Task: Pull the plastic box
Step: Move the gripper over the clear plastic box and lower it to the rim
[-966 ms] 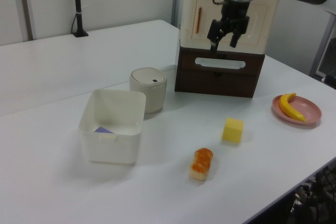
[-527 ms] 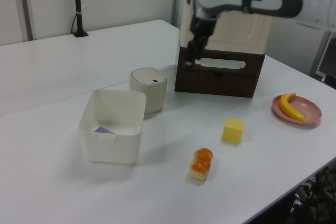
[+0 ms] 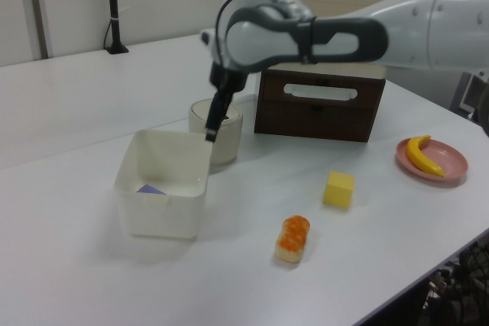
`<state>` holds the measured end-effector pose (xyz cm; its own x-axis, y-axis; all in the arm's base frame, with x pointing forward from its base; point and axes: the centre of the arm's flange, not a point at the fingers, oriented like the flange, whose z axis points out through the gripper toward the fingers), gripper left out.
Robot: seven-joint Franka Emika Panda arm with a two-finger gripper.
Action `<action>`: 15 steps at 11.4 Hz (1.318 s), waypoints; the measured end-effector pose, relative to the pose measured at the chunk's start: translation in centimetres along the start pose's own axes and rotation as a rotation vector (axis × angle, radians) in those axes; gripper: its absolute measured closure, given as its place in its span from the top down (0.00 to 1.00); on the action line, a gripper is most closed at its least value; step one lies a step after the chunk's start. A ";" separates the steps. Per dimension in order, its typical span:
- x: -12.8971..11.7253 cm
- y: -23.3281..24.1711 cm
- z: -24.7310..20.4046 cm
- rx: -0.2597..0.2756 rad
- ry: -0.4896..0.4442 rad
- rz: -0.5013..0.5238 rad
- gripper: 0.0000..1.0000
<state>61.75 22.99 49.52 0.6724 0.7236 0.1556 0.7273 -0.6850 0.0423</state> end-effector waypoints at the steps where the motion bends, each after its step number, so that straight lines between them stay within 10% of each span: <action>1: 1.0 -1.1 1.4 0.003 0.005 -0.020 1.00; 15: 1.3 -3.6 10.3 -0.033 -0.126 -0.222 1.00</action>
<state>61.40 27.28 39.40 0.5098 0.8601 0.0152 0.8557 -0.5089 0.0939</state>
